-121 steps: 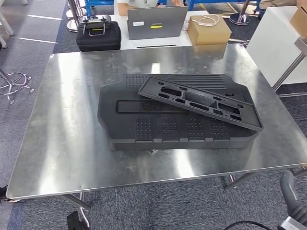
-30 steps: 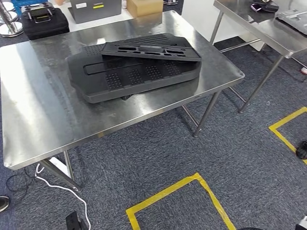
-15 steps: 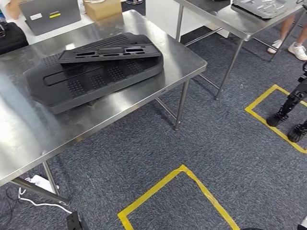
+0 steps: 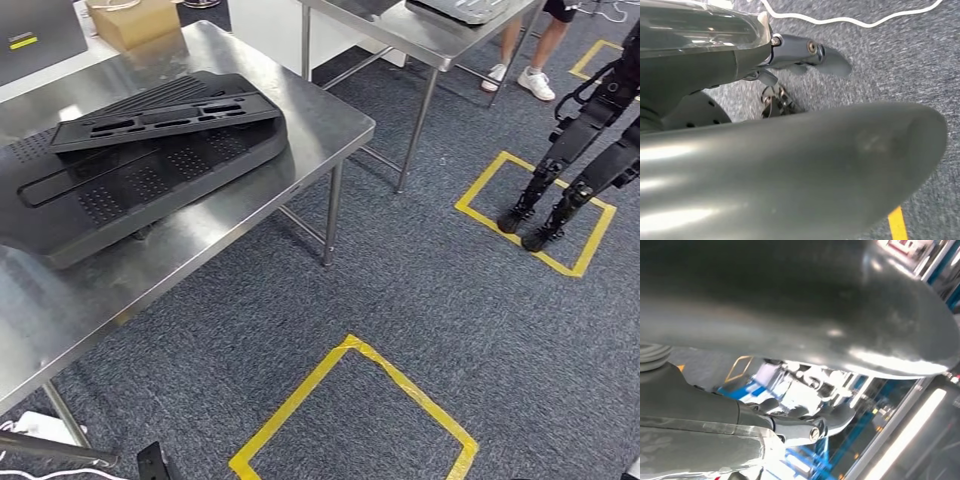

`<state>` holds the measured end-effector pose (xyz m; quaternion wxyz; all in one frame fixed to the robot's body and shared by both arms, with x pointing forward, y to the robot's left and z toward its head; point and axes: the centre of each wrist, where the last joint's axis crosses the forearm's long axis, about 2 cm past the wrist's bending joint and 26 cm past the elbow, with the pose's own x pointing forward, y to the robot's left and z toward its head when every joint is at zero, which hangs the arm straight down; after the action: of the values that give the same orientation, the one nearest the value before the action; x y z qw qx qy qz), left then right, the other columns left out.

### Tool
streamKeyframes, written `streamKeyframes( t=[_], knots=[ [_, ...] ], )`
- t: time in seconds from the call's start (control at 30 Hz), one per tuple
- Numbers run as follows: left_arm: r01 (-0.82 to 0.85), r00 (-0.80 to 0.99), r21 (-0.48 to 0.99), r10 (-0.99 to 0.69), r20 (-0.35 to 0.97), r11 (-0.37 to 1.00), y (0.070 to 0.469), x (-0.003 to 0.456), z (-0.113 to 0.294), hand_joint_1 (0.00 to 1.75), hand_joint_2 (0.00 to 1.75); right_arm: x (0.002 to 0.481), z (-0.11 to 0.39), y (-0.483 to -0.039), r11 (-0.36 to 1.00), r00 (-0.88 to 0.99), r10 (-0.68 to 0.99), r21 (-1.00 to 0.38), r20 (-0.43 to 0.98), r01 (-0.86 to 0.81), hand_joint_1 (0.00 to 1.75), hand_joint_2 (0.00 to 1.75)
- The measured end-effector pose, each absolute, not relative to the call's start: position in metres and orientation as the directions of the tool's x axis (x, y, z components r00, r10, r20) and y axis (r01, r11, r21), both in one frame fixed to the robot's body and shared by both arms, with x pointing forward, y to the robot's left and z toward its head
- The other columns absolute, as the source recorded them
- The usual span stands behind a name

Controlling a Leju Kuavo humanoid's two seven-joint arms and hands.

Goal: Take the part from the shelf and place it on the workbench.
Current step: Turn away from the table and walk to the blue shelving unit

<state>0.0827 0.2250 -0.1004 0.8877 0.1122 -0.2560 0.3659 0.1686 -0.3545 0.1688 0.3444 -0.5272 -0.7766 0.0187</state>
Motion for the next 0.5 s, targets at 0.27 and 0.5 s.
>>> streamKeyframes(
  t=[0.27,0.5],
  knots=[
    [-0.707,0.599,0.009,0.592,0.539,0.707,0.225,0.084,-0.100,0.00,0.00,0.167,0.166,-0.361,0.433,-0.182,0.828,-0.397,0.531,0.809,0.00,0.00],
    [-0.707,0.597,0.006,0.593,0.541,0.707,0.225,0.084,-0.100,0.00,0.00,0.162,0.157,-0.393,0.421,-0.096,0.789,-0.420,0.607,0.804,0.00,0.00]
  ],
)
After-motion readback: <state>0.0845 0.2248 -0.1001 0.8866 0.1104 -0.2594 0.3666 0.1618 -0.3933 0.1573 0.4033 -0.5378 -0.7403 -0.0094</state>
